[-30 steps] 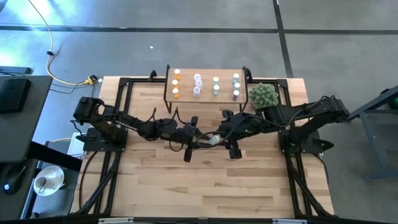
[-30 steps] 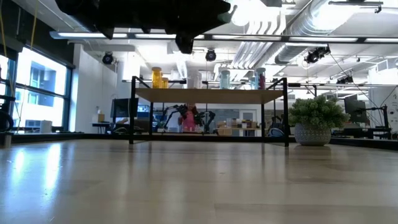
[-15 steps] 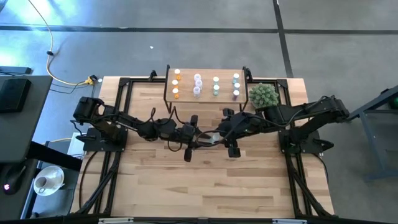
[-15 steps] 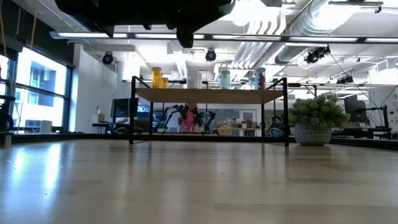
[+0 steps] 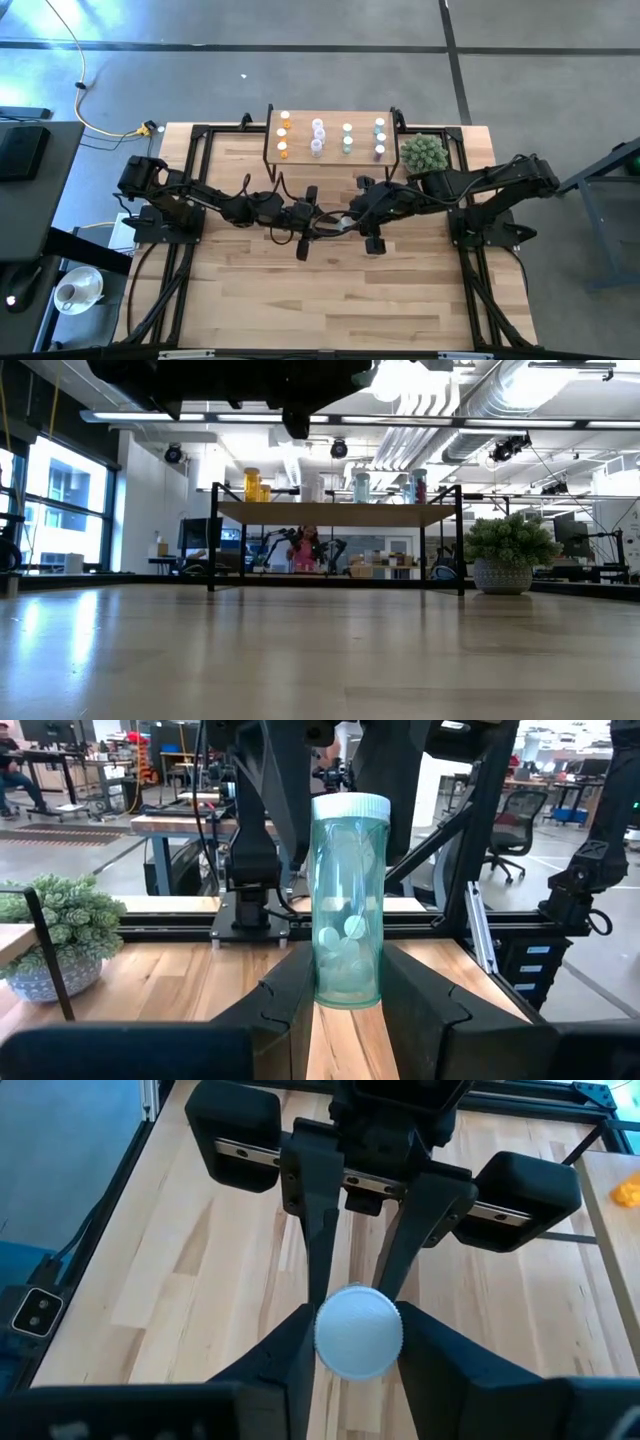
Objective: Pick and place medicine bottles onto shelf by color
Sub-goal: Put the green pill bottle on the shelf and aligned with the other green pill bottles
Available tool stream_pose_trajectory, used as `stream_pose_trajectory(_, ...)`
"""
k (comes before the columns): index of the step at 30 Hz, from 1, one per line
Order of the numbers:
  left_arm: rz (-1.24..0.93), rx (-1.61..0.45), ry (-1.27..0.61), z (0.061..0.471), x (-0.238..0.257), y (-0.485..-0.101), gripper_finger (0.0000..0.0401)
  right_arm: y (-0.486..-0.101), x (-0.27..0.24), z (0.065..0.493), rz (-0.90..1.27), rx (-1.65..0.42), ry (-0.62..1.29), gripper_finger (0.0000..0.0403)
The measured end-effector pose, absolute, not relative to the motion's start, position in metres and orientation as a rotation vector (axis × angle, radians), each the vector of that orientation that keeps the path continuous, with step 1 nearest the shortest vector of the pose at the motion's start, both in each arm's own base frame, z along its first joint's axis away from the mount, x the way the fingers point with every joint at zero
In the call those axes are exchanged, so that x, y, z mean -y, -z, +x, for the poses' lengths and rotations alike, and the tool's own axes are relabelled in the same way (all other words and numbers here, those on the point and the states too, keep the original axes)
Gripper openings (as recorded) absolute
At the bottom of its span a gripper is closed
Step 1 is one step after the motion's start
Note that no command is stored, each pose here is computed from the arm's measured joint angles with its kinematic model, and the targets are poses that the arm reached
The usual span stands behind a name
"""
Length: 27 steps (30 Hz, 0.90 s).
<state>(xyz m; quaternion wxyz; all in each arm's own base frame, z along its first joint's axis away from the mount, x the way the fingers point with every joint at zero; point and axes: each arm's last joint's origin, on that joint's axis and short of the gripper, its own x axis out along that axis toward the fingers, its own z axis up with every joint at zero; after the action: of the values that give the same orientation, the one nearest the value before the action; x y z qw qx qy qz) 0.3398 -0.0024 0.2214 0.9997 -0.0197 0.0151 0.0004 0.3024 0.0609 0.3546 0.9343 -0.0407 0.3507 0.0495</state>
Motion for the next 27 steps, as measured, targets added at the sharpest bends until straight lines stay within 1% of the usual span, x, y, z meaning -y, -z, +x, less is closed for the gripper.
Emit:
stream_pose_trajectory(4, -0.04, -0.031, -0.005, 0.34, 0.002, -0.221, 0.009, -0.354, -0.061, 0.302, -0.084, -0.719, -0.1, 0.0108)
stream_pose_trajectory(7, -0.04, -0.032, -0.005, 0.34, 0.002, -0.221, 0.0102, -0.354, -0.061, 0.302, -0.084, -0.72, -0.1, 0.0108)
stream_pose_trajectory(16, -0.039, -0.039, -0.013, 0.34, 0.002, -0.221, 0.0174, -0.353, -0.061, 0.303, -0.063, -0.727, -0.092, 0.0107)
stream_pose_trajectory(19, -0.039, -0.05, -0.041, 0.338, 0.001, -0.223, 0.0193, -0.353, -0.061, 0.303, -0.068, -0.725, -0.084, 0.0107)
stream_pose_trajectory(22, -0.037, -0.072, -0.067, 0.333, 0.0, -0.229, 0.0201, -0.355, -0.06, 0.302, -0.066, -0.719, -0.08, 0.0106)
stream_pose_trajectory(27, -0.035, -0.12, -0.071, 0.321, 0.0, -0.241, 0.02, -0.357, -0.06, 0.3, -0.065, -0.711, -0.068, 0.0106)
